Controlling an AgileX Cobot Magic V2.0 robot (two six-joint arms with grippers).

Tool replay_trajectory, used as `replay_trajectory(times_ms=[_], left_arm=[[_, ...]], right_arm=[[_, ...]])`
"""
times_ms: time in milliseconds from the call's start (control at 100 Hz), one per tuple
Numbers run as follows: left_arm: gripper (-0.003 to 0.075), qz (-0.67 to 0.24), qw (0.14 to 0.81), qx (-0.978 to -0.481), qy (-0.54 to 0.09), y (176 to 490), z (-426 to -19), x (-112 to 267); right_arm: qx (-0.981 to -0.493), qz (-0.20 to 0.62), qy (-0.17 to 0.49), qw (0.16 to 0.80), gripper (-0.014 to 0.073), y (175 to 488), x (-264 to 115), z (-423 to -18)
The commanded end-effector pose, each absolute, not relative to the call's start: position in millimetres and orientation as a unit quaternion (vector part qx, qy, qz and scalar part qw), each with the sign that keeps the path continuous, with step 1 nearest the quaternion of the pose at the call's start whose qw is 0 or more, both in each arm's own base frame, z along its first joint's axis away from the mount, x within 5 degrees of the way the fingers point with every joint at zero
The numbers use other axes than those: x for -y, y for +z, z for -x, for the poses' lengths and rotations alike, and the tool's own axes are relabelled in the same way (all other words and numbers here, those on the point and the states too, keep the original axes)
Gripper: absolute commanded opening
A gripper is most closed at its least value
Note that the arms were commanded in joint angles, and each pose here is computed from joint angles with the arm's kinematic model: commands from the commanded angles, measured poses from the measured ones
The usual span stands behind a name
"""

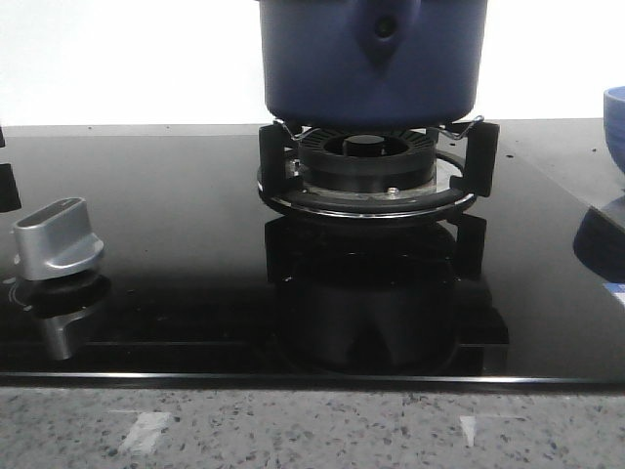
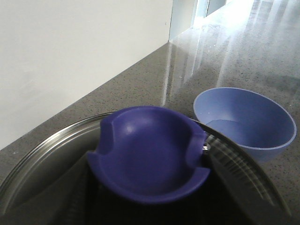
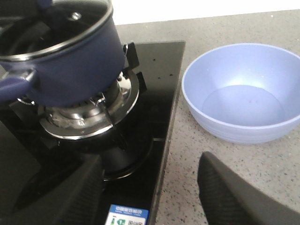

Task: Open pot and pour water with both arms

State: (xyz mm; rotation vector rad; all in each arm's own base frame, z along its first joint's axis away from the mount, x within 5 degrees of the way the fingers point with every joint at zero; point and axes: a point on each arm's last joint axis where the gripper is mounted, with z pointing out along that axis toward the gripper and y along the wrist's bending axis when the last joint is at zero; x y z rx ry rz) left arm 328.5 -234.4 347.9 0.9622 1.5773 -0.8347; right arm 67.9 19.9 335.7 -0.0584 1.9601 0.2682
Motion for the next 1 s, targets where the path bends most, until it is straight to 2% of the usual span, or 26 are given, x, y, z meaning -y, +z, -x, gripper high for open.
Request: replay_trajectory(times_ms=[0, 190, 400, 750, 890, 990], left_arm=[[0.0242, -0.381, 0.584, -0.613, -0.372, 404, -310, 216], [0.0242, -0.362, 0.627, -0.598, -0.345, 434, -304, 180], [0.0242, -0.356, 0.655, -0.586, -0.318, 455, -297, 138], [0.0242, -0.336, 0.654, -0.609, -0.299, 460, -300, 81], [0.0242, -0.331, 0.657, -0.611, -0.293, 461, -301, 75], [0.0242, -0.330, 0.657, -0.611, -0.292, 461, -301, 75]], right_arm=[[-0.809, 0.025, 0.104, 0.578, 0.0403, 350, -18, -71], [-0.826, 0.020, 0.104, 0.553, 0.0403, 345, -18, -83], [-0.856, -0.012, 0.091, 0.509, 0.0403, 349, -12, -116], [-0.891, -0.055, 0.029, 0.450, 0.0403, 388, 15, -189], [-0.908, -0.092, -0.011, 0.408, 0.0403, 388, 42, -213], [-0.916, -0.122, -0.019, 0.382, 0.0403, 376, 61, -229]])
